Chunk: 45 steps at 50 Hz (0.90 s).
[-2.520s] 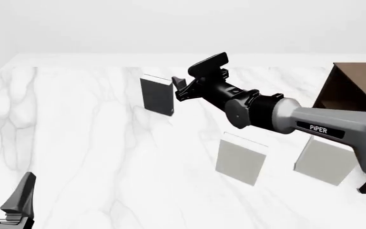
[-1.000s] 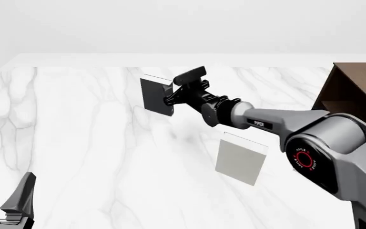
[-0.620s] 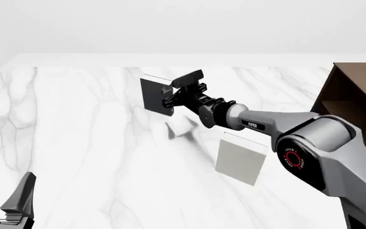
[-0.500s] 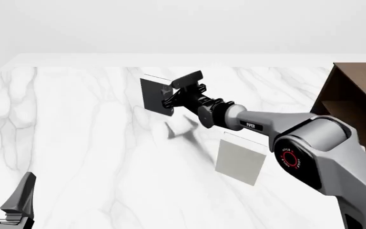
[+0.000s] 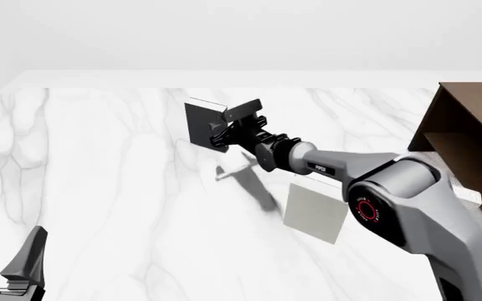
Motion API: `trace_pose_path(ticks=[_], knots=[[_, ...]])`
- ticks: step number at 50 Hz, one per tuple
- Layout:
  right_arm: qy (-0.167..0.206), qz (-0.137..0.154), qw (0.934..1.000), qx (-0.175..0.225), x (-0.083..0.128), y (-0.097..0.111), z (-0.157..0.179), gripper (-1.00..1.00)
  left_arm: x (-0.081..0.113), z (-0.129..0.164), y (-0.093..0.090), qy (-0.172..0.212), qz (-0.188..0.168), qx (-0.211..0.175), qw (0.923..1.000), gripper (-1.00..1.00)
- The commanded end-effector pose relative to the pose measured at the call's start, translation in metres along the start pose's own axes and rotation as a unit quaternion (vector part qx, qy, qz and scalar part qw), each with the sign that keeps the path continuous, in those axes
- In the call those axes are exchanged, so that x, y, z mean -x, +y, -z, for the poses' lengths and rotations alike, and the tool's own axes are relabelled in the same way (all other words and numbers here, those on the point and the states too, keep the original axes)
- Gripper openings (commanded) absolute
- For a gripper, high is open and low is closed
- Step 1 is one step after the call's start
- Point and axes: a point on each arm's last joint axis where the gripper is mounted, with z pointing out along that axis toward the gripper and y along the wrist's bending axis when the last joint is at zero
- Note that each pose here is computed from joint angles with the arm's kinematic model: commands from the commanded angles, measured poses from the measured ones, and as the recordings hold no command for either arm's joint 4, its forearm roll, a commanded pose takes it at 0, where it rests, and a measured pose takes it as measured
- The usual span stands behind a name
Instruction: Pick up the book on the left and place it on top of the shelf.
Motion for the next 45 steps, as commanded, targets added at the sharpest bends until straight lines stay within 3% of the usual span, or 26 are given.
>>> trace_pose_path(ticks=[1, 45], knots=[[0.005, -0.001, 1.0000, 0.001, -0.007, 0.001, -0.009, 1.00, 0.000, 0.000, 0.000, 0.000, 0.000, 0.000, 1.0000, 1.00], [0.006, -0.005, 1.0000, 0.000, -0.012, 0.001, -0.031, 1.00, 0.000, 0.000, 0.000, 0.000, 0.000, 0.000, 1.0000, 1.00]])
